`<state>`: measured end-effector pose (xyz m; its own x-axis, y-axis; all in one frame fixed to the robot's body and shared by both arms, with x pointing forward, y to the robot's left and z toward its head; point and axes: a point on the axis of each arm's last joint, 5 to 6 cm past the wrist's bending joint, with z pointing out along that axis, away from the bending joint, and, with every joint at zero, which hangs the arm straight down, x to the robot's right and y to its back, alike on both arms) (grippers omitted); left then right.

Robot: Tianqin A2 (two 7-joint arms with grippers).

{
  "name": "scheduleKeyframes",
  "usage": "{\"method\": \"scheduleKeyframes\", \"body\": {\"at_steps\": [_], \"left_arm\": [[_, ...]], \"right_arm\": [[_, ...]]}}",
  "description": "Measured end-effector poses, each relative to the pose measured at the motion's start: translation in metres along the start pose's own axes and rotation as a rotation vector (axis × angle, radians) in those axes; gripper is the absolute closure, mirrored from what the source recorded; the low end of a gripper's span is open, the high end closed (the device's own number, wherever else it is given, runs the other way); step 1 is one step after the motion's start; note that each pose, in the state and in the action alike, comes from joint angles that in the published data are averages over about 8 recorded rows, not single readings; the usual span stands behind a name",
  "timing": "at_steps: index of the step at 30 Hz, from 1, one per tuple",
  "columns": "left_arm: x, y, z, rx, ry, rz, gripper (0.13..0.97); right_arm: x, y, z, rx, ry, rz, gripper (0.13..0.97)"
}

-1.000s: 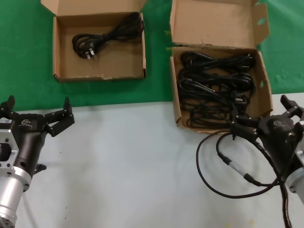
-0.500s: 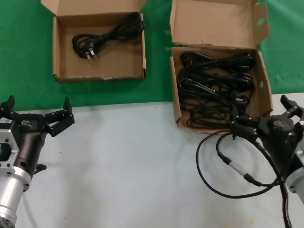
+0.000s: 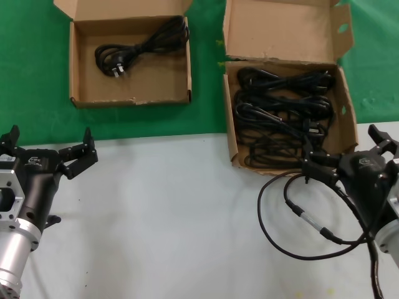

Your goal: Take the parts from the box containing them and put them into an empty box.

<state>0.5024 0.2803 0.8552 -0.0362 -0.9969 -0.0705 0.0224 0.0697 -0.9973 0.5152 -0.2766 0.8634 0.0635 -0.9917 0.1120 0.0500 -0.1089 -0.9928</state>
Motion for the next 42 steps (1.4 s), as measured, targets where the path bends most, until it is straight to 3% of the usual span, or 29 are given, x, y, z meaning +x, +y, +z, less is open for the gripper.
{"method": "scheduleKeyframes", "body": {"at_steps": [42], "left_arm": [[0.0, 0.0, 0.0, 0.0, 0.0, 0.0, 0.132]], "right_arm": [[0.0, 0.0, 0.0, 0.0, 0.0, 0.0, 0.13]]}}
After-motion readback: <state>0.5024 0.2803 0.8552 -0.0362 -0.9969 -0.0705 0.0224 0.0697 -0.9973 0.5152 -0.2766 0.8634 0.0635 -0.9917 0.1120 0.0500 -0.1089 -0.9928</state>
